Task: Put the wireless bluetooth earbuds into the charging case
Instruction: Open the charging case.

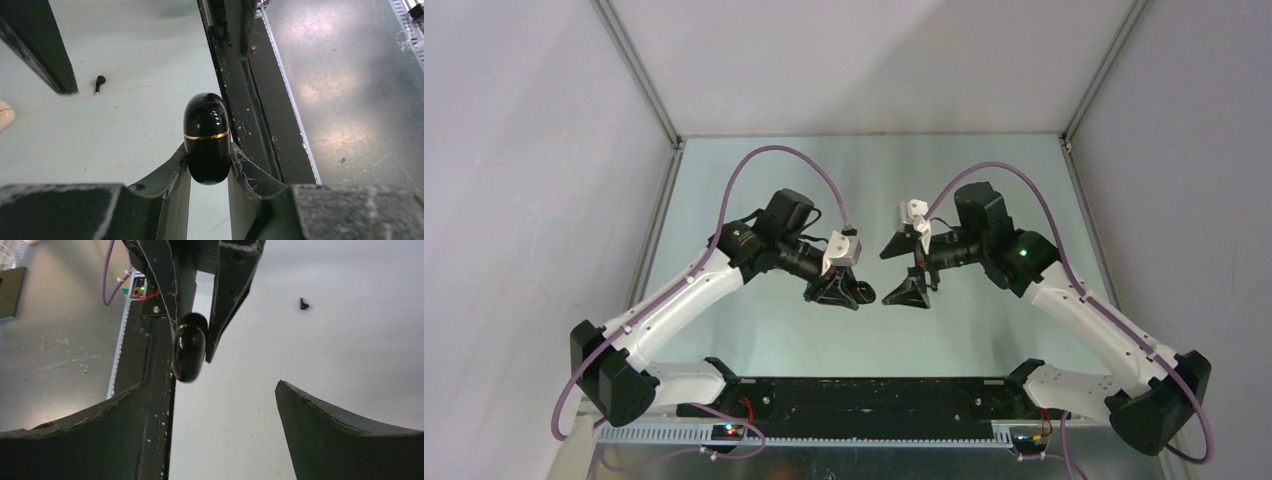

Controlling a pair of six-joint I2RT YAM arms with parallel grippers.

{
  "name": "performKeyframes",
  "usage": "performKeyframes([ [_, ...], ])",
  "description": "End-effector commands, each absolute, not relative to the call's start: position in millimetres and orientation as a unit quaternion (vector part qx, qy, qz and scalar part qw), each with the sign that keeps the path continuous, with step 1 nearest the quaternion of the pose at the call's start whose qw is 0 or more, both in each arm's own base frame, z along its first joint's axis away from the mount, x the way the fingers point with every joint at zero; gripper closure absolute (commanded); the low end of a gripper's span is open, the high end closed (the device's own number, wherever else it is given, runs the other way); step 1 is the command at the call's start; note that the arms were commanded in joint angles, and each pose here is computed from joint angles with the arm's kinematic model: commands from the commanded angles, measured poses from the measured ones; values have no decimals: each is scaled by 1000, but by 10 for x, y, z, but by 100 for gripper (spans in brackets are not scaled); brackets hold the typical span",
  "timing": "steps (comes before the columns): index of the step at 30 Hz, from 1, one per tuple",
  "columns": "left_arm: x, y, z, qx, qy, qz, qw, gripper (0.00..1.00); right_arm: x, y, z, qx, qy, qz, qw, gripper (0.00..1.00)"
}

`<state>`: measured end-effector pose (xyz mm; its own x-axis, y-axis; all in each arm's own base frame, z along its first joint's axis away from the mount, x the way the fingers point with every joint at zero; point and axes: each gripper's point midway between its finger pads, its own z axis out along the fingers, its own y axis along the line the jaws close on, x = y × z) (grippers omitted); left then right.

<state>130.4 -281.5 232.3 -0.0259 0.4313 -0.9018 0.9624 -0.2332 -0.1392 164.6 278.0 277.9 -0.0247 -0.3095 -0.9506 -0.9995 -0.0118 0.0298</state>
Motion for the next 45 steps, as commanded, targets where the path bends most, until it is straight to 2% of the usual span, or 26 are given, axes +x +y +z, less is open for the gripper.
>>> performKeyframes([
  [1,1279,-2843,2385,639,532,-470,295,100,1685,3045,3013,-555,557,458,415,1],
  [13,1252,-2834,2381,641,528,-473,294,100,1984,3166,2865,-520,608,416,432,1],
  [38,1242,-2839,2357,642,529,-474,289,100,1803,2973,3132,-547,573,423,440,0],
  [45,1247,-2830,2367,643,528,-470,294,100,1757,2676,3376,-534,568,437,449,1],
])
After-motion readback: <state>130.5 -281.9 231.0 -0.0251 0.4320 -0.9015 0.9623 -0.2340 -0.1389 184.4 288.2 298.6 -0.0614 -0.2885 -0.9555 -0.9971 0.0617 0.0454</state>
